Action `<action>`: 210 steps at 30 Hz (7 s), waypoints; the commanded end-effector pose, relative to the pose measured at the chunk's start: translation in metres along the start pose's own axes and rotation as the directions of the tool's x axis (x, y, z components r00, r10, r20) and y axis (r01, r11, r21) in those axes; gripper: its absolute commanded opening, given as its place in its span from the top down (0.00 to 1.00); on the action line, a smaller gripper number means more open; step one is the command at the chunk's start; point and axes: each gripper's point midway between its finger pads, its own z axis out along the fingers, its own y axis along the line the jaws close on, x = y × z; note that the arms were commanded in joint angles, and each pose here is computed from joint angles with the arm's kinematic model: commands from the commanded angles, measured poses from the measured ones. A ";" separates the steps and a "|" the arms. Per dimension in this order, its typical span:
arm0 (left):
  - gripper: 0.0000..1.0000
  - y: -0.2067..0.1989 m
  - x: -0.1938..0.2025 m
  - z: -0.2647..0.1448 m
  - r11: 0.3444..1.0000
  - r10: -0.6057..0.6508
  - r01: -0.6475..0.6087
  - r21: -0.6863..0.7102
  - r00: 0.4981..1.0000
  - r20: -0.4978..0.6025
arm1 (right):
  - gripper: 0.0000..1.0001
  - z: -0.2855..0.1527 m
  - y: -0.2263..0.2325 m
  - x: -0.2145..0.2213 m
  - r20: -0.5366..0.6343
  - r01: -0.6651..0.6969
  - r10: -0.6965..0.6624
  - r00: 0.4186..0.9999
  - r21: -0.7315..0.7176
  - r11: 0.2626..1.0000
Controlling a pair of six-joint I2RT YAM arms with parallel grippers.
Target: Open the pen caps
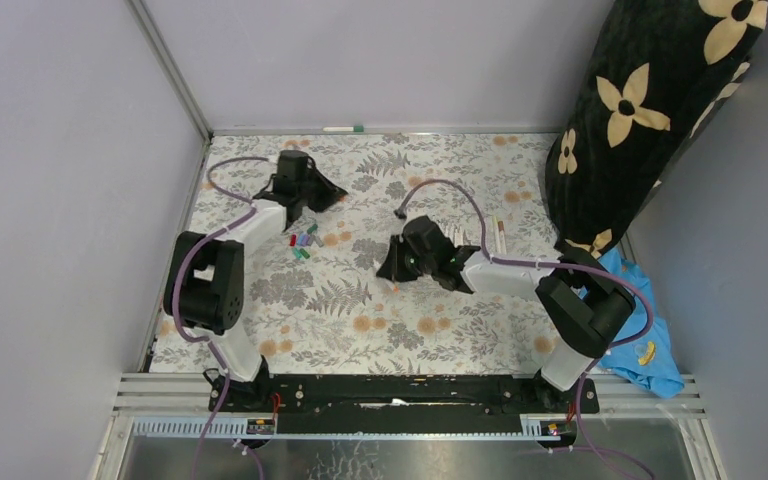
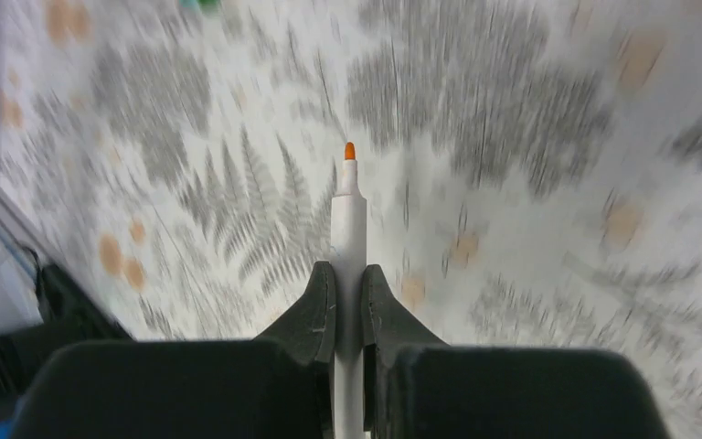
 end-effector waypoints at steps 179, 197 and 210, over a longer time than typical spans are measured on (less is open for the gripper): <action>0.30 -0.059 0.053 -0.061 0.968 0.174 -0.158 0.193 0.982 -0.070 | 1.00 -0.044 0.044 -0.050 -0.129 0.212 -0.205 0.970 0.046 0.976; 0.39 -0.058 0.064 -0.060 0.975 0.100 -0.073 0.209 0.987 -0.123 | 1.00 -0.039 0.058 -0.065 -0.086 0.221 -0.219 0.972 0.022 0.975; 0.66 -0.056 0.069 -0.056 0.976 0.069 -0.035 0.216 0.986 -0.151 | 1.00 -0.039 0.058 -0.066 -0.078 0.228 -0.226 0.971 0.023 0.973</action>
